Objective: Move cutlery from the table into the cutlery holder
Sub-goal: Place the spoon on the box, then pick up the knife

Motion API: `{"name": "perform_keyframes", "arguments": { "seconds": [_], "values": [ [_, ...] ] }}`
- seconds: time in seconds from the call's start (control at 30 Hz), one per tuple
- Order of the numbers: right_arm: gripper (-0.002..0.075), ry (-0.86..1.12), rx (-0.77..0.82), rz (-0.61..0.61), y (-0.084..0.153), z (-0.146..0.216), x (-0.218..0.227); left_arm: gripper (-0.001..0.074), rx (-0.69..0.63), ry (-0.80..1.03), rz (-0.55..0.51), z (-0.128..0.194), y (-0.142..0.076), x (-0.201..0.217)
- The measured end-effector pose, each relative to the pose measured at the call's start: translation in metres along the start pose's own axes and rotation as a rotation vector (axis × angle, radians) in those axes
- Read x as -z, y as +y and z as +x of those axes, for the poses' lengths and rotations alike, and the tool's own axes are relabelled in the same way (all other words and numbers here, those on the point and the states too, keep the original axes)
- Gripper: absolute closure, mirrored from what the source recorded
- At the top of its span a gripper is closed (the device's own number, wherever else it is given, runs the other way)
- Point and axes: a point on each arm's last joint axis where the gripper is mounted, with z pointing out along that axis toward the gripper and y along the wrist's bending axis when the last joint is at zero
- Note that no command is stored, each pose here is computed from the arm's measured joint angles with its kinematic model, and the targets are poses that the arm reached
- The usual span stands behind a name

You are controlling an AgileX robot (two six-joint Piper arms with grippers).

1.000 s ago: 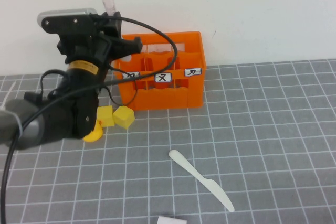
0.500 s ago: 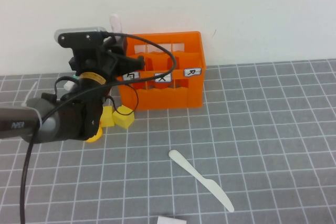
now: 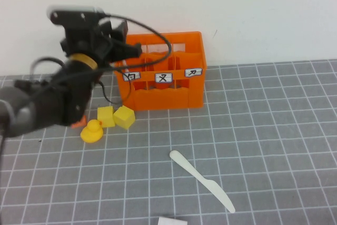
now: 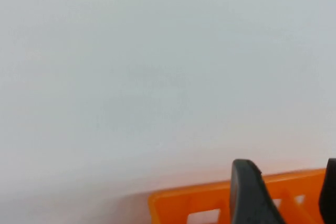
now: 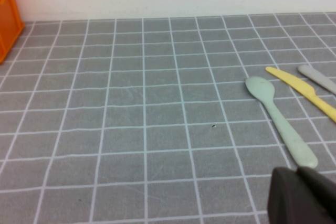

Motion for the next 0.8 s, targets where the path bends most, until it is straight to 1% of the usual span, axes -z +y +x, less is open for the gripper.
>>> {"name": "perform_keyframes", "arguments": {
  "seconds": [0.07,0.17,0.23,0.33,0.37,0.43,0.57,0.67,0.8],
  "values": [
    [0.0729,0.0,0.0,0.0,0.0,0.0,0.0,0.046,-0.016,0.027,0.012,-0.02,-0.005,0.01],
    [0.0729,0.0,0.0,0.0,0.0,0.0,0.0,0.0475,-0.042,0.15,0.024,-0.04,-0.011,0.029],
    [0.0729,0.0,0.0,0.0,0.0,0.0,0.0,0.0519,-0.063,0.256,0.024,-0.05,-0.018,0.045],
    [0.0729,0.0,0.0,0.0,0.0,0.0,0.0,0.0648,-0.086,0.362,0.025,-0.058,-0.028,0.069],
    [0.0729,0.0,0.0,0.0,0.0,0.0,0.0,0.0678,-0.1,0.375,0.037,-0.059,-0.032,0.077],
    [0.0729,0.0,0.0,0.0,0.0,0.0,0.0,0.0708,-0.136,0.367,0.075,-0.059,-0.041,0.094],
    [0.0729,0.0,0.0,0.0,0.0,0.0,0.0,0.0729,-0.213,0.34,0.17,-0.053,-0.056,0.136],
    [0.0729,0.0,0.0,0.0,0.0,0.0,0.0,0.0732,-0.215,0.318,0.224,-0.051,-0.063,0.169],
    [0.0729,0.0,0.0,0.0,0.0,0.0,0.0,0.0734,-0.186,0.301,0.249,-0.052,-0.061,0.204]
  ]
}}
